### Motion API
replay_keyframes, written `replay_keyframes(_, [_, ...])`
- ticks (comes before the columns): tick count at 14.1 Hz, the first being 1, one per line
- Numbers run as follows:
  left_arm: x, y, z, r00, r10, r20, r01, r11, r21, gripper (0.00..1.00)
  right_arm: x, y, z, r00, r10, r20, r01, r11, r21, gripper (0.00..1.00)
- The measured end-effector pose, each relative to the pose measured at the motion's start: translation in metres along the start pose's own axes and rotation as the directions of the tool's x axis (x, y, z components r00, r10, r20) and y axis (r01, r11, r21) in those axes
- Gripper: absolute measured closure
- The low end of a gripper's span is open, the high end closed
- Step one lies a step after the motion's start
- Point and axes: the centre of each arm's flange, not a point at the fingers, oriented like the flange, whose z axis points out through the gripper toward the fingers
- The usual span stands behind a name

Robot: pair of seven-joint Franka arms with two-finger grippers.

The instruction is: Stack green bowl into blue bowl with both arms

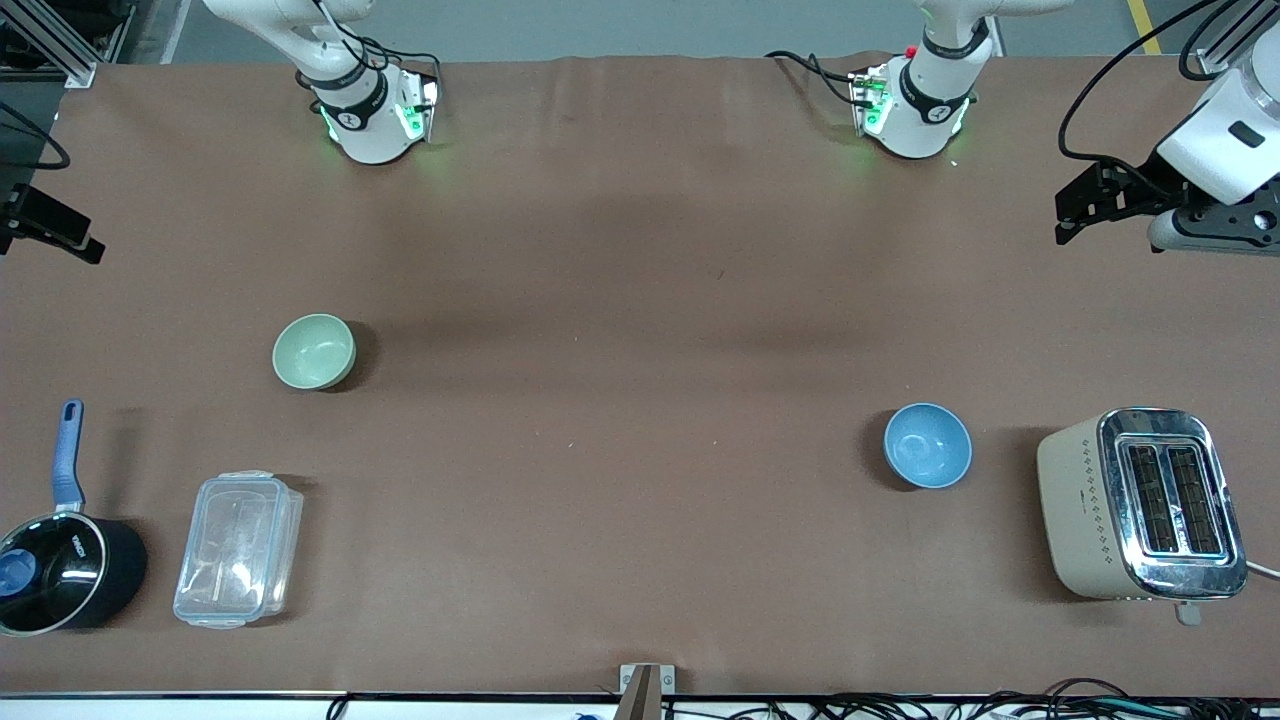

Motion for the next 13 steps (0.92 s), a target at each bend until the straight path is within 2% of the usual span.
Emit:
replay_keyframes(4, [0.003,-0.003,-0.002,1.000,-0.005,-0.005,0.005,1.000,0.000,0.00,0.000,-0.001,0.000,1.000,-0.001,0.000,0.001,1.000,0.000,0.00])
replay_keyframes(6, [0.019,-0.005,0.015,1.000,-0.006,0.024,0.006,1.000,-0.005,0.00,0.000,-0.001,0.000,1.000,-0.002,0.000,0.002,1.000,0.000,0.00])
replay_keyframes(8, [0.053,-0.009,0.065,0.998,-0.008,0.069,0.009,1.000,-0.014,0.00,0.000,-0.001,0.000,1.000,-0.002,0.000,0.002,1.000,0.000,0.00])
replay_keyframes(11, [0.105,-0.012,0.158,0.998,-0.010,0.069,0.012,1.000,-0.029,0.00,-0.001,-0.001,0.001,1.000,-0.001,0.007,0.001,1.000,0.000,0.00])
replay_keyframes(13, [0.125,-0.019,0.219,0.998,-0.023,0.056,0.025,0.999,-0.036,0.00,0.000,0.000,0.011,0.999,-0.001,0.033,0.001,1.000,-0.001,0.00])
